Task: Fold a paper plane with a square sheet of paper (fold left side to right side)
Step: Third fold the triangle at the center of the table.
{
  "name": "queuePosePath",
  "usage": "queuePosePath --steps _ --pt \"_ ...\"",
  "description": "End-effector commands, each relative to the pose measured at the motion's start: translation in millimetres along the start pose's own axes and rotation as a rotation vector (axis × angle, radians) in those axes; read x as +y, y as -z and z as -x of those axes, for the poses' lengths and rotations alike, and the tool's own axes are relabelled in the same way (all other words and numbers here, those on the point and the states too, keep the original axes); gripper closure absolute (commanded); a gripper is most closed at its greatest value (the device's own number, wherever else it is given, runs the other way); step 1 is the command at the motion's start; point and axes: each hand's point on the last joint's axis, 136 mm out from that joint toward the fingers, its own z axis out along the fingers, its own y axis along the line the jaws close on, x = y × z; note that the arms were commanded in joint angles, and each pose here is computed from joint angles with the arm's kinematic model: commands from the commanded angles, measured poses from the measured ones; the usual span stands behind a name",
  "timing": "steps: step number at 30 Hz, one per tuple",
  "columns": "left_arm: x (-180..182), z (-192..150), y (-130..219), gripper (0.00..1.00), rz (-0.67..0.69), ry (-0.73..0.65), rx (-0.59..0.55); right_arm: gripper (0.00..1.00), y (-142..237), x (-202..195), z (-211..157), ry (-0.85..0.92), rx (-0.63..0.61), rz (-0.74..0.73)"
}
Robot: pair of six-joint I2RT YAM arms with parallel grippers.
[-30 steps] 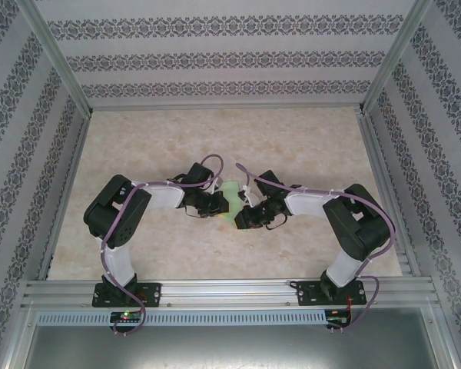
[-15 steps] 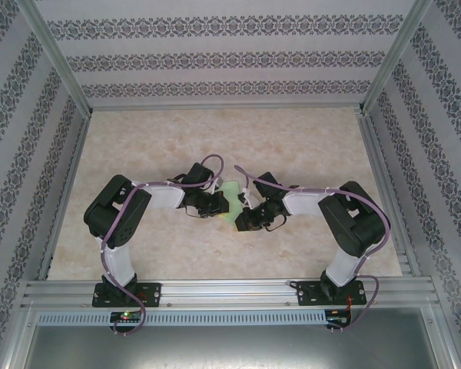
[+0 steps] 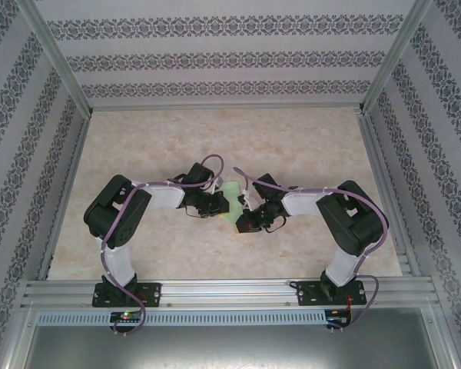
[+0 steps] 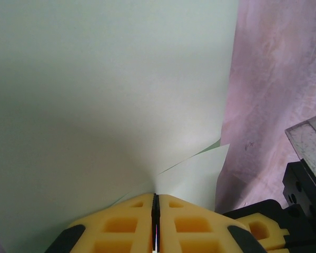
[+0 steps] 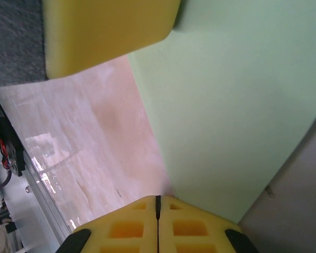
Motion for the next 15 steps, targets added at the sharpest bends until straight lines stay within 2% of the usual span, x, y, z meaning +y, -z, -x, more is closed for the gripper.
queuePosePath --steps 1,5,8,15 --pt "1 -2 4 0.86 0.054 -0.019 -0.006 0.95 -6 -20 -19 -0.062 0.052 -0.045" --pt "-12 6 15 0.79 0.044 -0.053 -0.043 0.99 -6 -29 -24 -0.097 0.057 -0.056" --pt "-24 9 26 0.77 0.019 -0.085 -0.083 1.00 -6 -33 -26 -0.112 0.062 -0.062" --pt "-50 -3 29 0.84 -0.061 -0.143 -0.076 1.00 -9 -35 -26 -0.117 0.071 -0.060"
